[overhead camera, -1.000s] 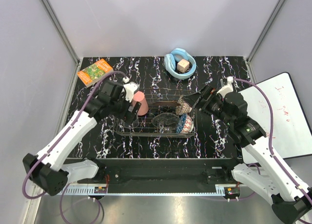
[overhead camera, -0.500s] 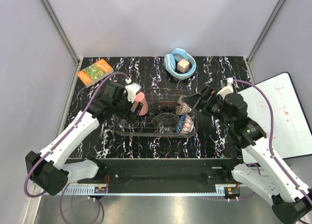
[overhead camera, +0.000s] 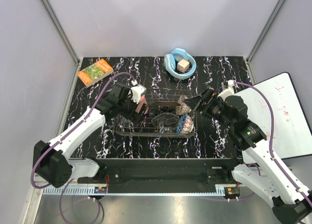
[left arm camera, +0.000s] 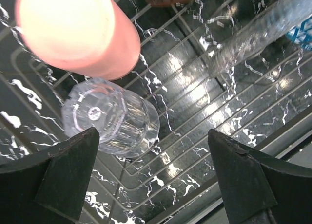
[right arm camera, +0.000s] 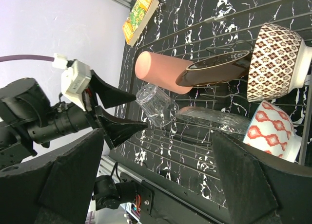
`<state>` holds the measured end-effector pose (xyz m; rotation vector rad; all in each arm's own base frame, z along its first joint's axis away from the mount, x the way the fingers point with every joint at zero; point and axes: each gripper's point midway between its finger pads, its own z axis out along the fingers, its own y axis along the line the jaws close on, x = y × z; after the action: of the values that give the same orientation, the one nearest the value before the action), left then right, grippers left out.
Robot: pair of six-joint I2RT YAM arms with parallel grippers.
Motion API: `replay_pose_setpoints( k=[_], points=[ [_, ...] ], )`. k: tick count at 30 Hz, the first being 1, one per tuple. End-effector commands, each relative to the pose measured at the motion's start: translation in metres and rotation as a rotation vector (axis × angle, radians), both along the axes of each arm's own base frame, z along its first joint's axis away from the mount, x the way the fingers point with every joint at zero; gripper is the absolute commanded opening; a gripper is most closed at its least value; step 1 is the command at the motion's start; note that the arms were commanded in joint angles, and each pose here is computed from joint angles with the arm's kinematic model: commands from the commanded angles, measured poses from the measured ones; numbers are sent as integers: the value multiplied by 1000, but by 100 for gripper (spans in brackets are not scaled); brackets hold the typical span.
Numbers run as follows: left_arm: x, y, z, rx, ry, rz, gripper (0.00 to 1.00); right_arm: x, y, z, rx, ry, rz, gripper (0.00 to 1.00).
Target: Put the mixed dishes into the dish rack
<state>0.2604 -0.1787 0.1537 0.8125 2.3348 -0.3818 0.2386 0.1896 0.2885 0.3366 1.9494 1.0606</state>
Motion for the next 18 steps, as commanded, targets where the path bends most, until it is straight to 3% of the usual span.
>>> replay_pose_setpoints(
  k=[1,18],
  points=[
    [5,-7,-5,-26,-14,-41,95,0,-6,1,-13,-29,-24,100],
    [-18,-4,-17,-23,52,-86,93,-2,-9,1,-19,-28,-29,100]
  ],
)
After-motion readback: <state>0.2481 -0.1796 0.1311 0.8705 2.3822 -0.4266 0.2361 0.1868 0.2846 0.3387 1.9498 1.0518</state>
